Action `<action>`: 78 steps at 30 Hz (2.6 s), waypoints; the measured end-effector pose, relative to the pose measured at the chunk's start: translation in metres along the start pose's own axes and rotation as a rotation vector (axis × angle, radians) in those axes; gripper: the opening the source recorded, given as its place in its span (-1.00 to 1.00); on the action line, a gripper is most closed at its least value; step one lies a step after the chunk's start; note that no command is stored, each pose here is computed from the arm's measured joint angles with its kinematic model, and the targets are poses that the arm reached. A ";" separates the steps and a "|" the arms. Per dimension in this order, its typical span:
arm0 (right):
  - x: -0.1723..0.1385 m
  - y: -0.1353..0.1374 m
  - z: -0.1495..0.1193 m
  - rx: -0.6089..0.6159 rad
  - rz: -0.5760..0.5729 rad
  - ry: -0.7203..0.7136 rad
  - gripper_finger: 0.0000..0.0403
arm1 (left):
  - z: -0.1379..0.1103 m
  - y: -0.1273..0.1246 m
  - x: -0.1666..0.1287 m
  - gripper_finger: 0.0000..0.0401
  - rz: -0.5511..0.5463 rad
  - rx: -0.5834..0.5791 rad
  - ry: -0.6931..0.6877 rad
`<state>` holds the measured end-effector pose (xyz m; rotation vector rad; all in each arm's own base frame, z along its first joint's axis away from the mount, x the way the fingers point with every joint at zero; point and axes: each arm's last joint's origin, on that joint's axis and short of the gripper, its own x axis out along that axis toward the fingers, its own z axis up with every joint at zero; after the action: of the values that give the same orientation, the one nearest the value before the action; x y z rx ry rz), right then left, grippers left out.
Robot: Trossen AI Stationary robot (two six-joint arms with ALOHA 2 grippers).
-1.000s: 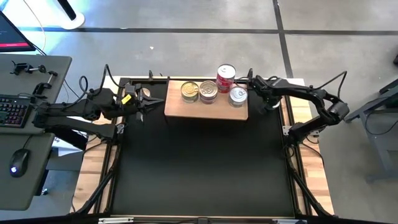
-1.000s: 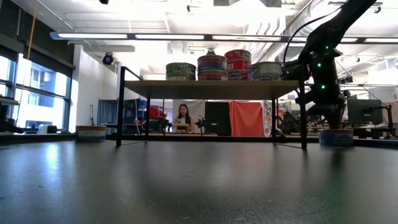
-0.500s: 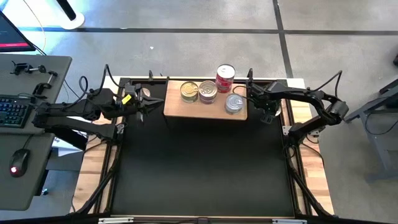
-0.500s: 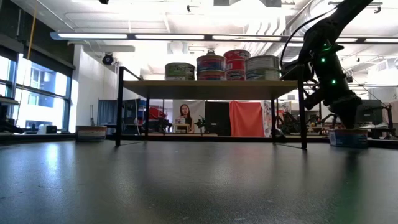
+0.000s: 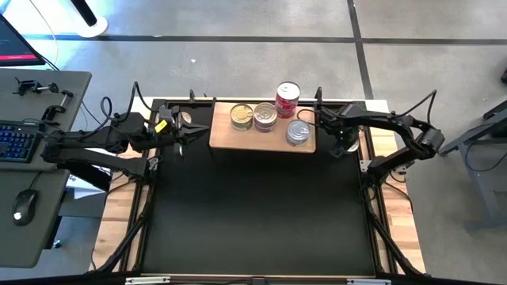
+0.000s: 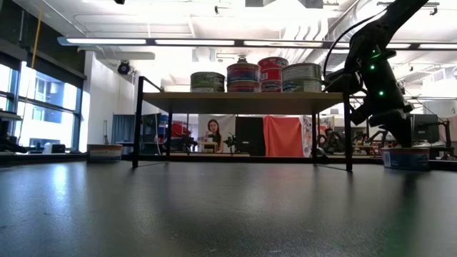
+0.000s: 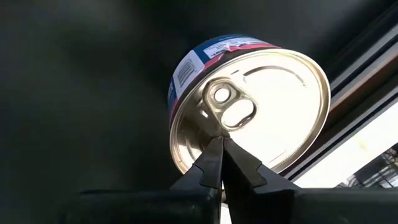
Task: Stack canned seafood by type on shelf
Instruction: Move the blue tuna can to the middle right of the table
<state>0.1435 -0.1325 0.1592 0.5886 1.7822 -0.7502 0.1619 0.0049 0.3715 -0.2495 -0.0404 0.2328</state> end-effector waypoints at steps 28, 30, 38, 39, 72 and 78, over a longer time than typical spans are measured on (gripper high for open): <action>-0.006 0.019 -0.033 0.424 0.286 -0.098 -1.00 | 0.000 0.000 0.000 -1.00 0.002 0.104 0.000; -0.004 0.020 -0.039 0.464 0.292 -0.115 -1.00 | 0.000 0.000 0.000 -1.00 0.002 0.106 0.000; -0.014 0.017 -0.072 0.486 0.323 -0.177 -1.00 | 0.000 0.000 0.000 -1.00 0.002 0.140 0.000; -0.015 0.017 -0.076 0.470 0.316 -0.167 -1.00 | 0.000 0.000 0.000 -1.00 0.002 0.140 0.000; -0.012 0.056 -0.074 0.060 0.074 -0.287 -1.00 | 0.000 0.001 0.000 -1.00 0.033 0.149 -0.006; -0.010 0.066 -0.074 -0.018 0.044 -0.299 -1.00 | 0.000 0.001 0.000 -1.00 0.033 0.149 -0.006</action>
<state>0.1458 -0.0343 0.1729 0.4752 1.4946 -0.7489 0.1617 0.0059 0.3714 -0.1012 -0.0243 0.2678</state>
